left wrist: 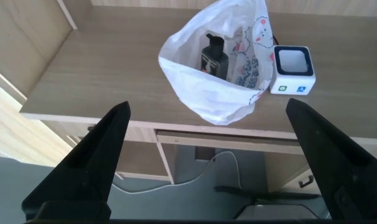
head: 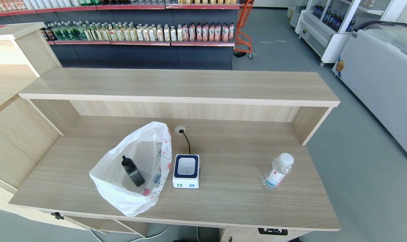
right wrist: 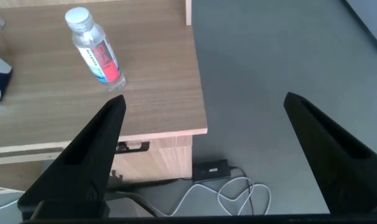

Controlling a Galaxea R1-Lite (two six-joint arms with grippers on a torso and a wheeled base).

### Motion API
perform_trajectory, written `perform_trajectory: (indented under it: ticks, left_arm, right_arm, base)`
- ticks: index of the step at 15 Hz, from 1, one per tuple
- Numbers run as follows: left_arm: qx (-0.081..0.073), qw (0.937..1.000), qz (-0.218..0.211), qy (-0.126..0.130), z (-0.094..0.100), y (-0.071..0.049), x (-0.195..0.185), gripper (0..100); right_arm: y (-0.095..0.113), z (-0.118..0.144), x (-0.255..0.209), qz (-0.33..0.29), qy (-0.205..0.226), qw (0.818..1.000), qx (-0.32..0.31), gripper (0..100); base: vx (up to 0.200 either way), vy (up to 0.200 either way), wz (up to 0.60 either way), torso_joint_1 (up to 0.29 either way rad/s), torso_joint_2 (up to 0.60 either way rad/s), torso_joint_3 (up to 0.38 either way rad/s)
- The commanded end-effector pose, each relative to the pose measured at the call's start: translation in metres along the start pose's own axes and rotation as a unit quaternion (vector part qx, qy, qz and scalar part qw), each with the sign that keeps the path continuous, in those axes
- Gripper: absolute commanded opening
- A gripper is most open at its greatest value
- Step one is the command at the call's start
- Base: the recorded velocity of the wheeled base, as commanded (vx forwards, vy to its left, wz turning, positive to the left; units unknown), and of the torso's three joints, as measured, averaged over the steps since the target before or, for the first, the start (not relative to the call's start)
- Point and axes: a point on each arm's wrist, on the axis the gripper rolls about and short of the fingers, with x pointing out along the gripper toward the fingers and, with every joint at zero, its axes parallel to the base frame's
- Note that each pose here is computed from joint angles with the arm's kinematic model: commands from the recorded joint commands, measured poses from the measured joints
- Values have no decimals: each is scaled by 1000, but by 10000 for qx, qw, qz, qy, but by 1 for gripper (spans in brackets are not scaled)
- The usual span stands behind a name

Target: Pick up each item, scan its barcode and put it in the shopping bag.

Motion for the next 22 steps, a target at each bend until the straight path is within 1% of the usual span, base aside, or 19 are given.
perform_trajectory:
  ticks: [1,3,4,5,6,7,8,9,11,13,14,15,17,19,22]
  left_arm:
    - [-8,10000,3,-2,0,0,0,100]
    - [0,10000,3,-2,0,0,0,100]
    - [-8,10000,3,-2,0,0,0,100]
    - [-8,10000,3,-2,0,0,0,100]
    - [-8,10000,3,-2,0,0,0,100]
    - [-8,10000,3,-2,0,0,0,100]
    - [0,10000,3,-2,0,0,0,100]
    - [-8,10000,3,-2,0,0,0,100]
    - [0,10000,3,-2,0,0,0,100]
    - [-8,10000,3,-2,0,0,0,100]
    - [-8,10000,3,-2,0,0,0,100]
    - [-8,10000,3,-2,0,0,0,100]
    - [-8,10000,3,-2,0,0,0,100]
    - [0,10000,3,-2,0,0,0,100]
    - [0,10000,3,-2,0,0,0,100]
  right_arm:
    - [1,18,0,202,94,9997,-33,100]
    - [5,69,23,310,756,9966,-82,100]
    - [8,83,40,309,1083,9936,-56,100]
    - [11,93,60,281,1480,9886,59,100]
    - [14,97,80,249,1895,9815,108,100]
    - [17,95,100,206,2297,9730,104,100]
    - [20,89,120,175,2650,9641,81,100]
    - [23,81,137,161,2853,9583,30,100]
    - [32,64,160,226,3127,9494,-188,100]
    - [36,53,167,298,3393,9397,-288,100]
    - [43,44,172,471,3575,9318,-412,100]
    - [53,36,182,663,3655,9270,-514,100]
    - [73,26,198,1012,3527,9281,-635,100]
    - [84,16,213,1167,3384,9309,-731,100]
    - [104,0,235,1420,3000,9400,-786,100]
  base:
    - [0,0,0,0,0,0]
    - [0,0,0,0,0,0]
    - [0,0,0,0,0,0]
    - [0,0,0,0,0,0]
    - [0,0,0,0,0,0]
    - [0,0,0,0,0,0]
    - [0,0,0,0,0,0]
    - [0,0,0,0,0,0]
    - [0,0,0,0,0,0]
    - [0,0,0,0,0,0]
    - [0,0,0,0,0,0]
    - [0,0,0,0,0,0]
    - [0,0,0,0,0,0]
    - [0,0,0,0,0,0]
    - [0,0,0,0,0,0]
